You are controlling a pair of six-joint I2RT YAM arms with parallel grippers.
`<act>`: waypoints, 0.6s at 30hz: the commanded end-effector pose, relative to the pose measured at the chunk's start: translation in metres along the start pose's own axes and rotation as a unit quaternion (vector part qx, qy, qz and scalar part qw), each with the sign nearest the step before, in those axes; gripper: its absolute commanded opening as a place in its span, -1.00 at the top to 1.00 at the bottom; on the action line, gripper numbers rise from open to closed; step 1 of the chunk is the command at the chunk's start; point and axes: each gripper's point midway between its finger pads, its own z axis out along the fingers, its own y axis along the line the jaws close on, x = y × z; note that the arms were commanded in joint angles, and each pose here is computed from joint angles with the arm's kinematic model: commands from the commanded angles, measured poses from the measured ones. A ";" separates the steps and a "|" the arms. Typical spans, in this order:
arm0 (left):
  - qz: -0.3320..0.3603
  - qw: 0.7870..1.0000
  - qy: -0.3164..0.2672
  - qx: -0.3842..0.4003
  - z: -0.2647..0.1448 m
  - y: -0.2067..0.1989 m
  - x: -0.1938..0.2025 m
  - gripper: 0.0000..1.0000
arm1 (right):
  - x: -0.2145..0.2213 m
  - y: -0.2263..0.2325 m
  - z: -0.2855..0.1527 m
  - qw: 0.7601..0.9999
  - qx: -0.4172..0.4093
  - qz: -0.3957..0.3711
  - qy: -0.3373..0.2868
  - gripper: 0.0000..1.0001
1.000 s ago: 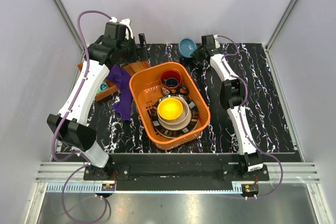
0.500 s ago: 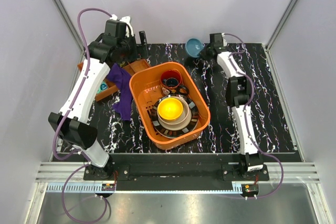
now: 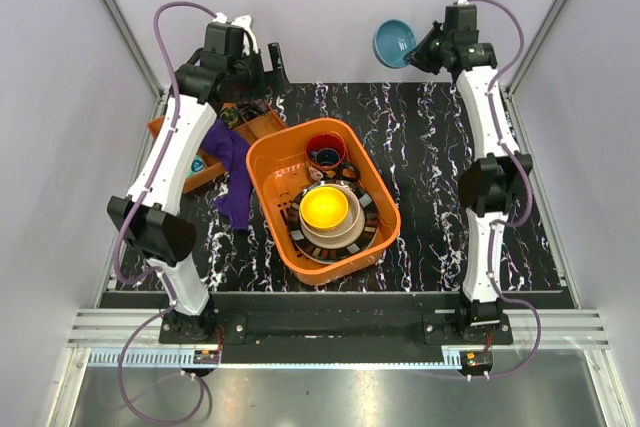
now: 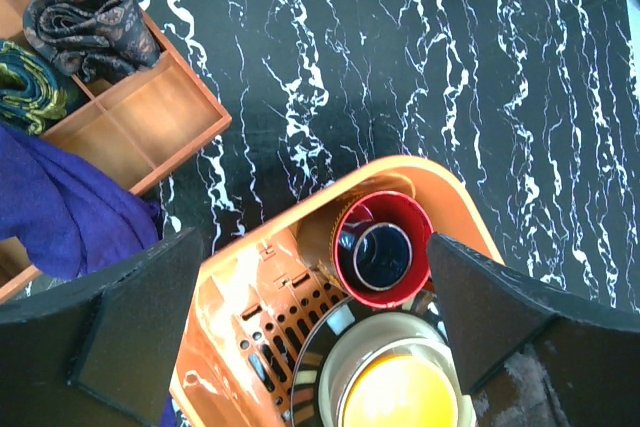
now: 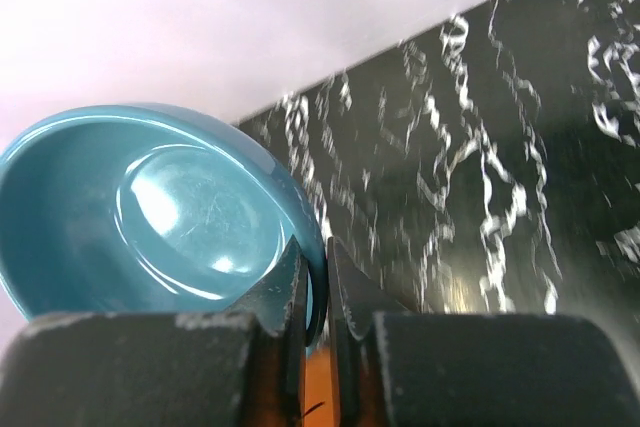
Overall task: Place the mixed dishes into the plastic bin
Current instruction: Pick up the bowl from the center of the board, then place the bowl in the plastic bin.
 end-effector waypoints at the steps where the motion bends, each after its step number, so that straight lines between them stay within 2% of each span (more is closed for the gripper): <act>1: -0.014 1.000 -0.020 0.015 -0.006 -0.007 -0.017 -0.98 | 0.008 0.040 -0.088 0.997 -0.022 -0.070 0.027 1.00; 2: -0.023 1.000 -0.014 0.014 -0.006 -0.006 -0.016 -0.98 | 0.008 0.043 -0.112 0.996 -0.019 -0.082 0.030 1.00; 8: -0.056 0.998 0.027 0.015 -0.020 -0.010 -0.005 -0.98 | 0.049 0.043 -0.188 0.987 0.012 -0.137 0.081 1.00; 12: -0.070 0.996 0.044 0.019 -0.024 -0.012 0.008 -0.98 | 0.078 0.043 -0.218 0.983 0.011 -0.148 0.109 1.00; 18: -0.054 0.998 0.017 -0.008 -0.046 -0.001 0.008 -0.98 | 0.118 0.042 -0.251 0.977 -0.004 -0.155 0.148 1.00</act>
